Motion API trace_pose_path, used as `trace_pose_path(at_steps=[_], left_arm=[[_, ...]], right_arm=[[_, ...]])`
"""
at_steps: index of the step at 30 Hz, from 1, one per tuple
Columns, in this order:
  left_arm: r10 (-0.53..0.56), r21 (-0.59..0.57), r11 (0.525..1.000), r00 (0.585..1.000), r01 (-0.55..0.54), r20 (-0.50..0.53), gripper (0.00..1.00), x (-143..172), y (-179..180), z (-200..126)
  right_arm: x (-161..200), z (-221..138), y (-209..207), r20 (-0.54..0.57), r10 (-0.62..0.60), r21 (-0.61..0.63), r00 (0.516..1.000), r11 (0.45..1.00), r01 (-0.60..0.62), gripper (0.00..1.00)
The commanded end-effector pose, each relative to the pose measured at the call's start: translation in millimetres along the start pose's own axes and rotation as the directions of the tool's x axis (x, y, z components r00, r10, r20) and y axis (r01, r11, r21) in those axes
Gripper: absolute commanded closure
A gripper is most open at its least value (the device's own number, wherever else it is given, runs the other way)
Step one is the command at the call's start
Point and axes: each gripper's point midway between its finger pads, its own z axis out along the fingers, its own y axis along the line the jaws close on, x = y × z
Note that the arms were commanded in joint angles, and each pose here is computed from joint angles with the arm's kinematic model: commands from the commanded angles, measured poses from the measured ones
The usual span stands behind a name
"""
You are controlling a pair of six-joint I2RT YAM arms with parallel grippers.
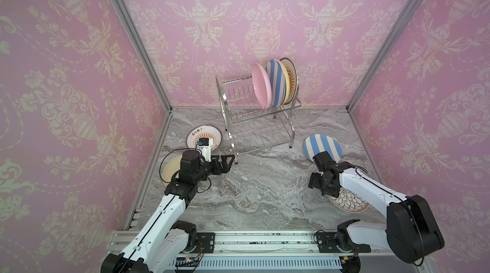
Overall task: Load plates into a dish rack
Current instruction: Move the plate to the center of the table.
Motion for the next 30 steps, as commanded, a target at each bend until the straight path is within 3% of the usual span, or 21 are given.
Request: trace_pose_path(at_steps=[1,14,20,30], left_arm=[[0.036,0.01,0.999,0.999,-0.036,-0.006,0.01,-3.5,-6.5,-1.6],[0.027,-0.008,1.0,0.999,-0.028,-0.037,0.01,8.5,-1.2,-2.7],[0.026,-0.012,1.0,0.999,-0.027,-0.04,0.01,11.3,0.3,-3.1],[0.046,-0.008,0.999,0.998,-0.046,-0.046,0.01,10.2,-1.1,-1.9]], right_arm=[[-8.1,-5.6,22.4,0.003,-0.012,-0.102,1.0,0.995,0.012,0.18],[-4.2,-12.2,108.3,0.003,-0.143,-0.267,0.99,0.954,0.139,0.19],[0.8,-13.5,163.6,0.032,-0.213,-0.359,0.976,0.909,0.21,0.19],[12.9,-31.3,274.3,0.096,-0.377,-0.53,0.921,0.764,0.368,0.18]])
